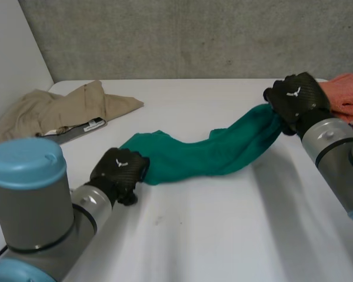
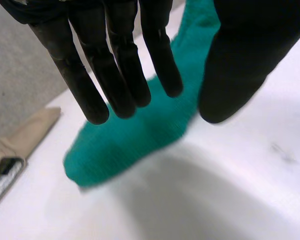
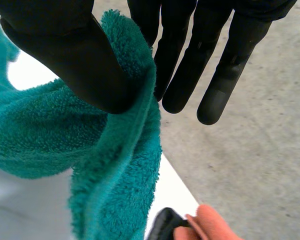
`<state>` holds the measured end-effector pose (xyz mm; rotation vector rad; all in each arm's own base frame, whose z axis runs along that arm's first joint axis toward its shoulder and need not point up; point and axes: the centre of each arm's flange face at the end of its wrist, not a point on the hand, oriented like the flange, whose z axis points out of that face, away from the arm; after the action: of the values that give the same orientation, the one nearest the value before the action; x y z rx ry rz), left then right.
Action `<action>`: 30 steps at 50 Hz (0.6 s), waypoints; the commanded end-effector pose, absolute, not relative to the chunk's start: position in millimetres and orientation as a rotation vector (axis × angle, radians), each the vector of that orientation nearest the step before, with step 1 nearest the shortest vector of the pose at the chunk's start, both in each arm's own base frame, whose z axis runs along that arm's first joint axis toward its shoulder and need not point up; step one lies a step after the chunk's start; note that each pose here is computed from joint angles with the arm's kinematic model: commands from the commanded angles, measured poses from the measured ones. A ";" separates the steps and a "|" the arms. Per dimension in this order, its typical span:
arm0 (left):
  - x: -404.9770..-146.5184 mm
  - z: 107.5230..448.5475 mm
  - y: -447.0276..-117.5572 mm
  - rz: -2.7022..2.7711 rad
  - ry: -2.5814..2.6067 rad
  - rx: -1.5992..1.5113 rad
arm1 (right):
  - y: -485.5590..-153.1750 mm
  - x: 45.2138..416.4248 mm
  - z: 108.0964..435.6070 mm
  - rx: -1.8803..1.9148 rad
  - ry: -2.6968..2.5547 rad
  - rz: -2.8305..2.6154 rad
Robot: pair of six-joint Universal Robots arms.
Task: Fold the laundry.
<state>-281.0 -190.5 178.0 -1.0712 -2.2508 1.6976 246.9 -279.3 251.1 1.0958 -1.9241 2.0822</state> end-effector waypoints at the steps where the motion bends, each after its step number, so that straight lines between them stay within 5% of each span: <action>1: -278.3 198.0 -223.0 1.881 -2.203 -0.948 | -266.7 253.9 243.1 1.231 -1.946 2.120; 9: -291.1 220.0 -268.5 1.954 -2.019 -0.943 | -228.9 263.7 293.1 1.330 -1.762 2.333; 21: -336.9 158.2 -313.0 1.695 -1.958 -1.094 | -163.7 261.8 361.9 1.378 -1.571 2.658; 30: -340.7 132.7 -302.5 1.523 -2.028 -1.134 | -159.7 257.1 372.6 1.354 -1.567 2.706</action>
<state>-340.8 -309.1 141.7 -1.1269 -1.9839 1.6000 259.0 -157.4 371.9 1.3639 -1.5461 2.7055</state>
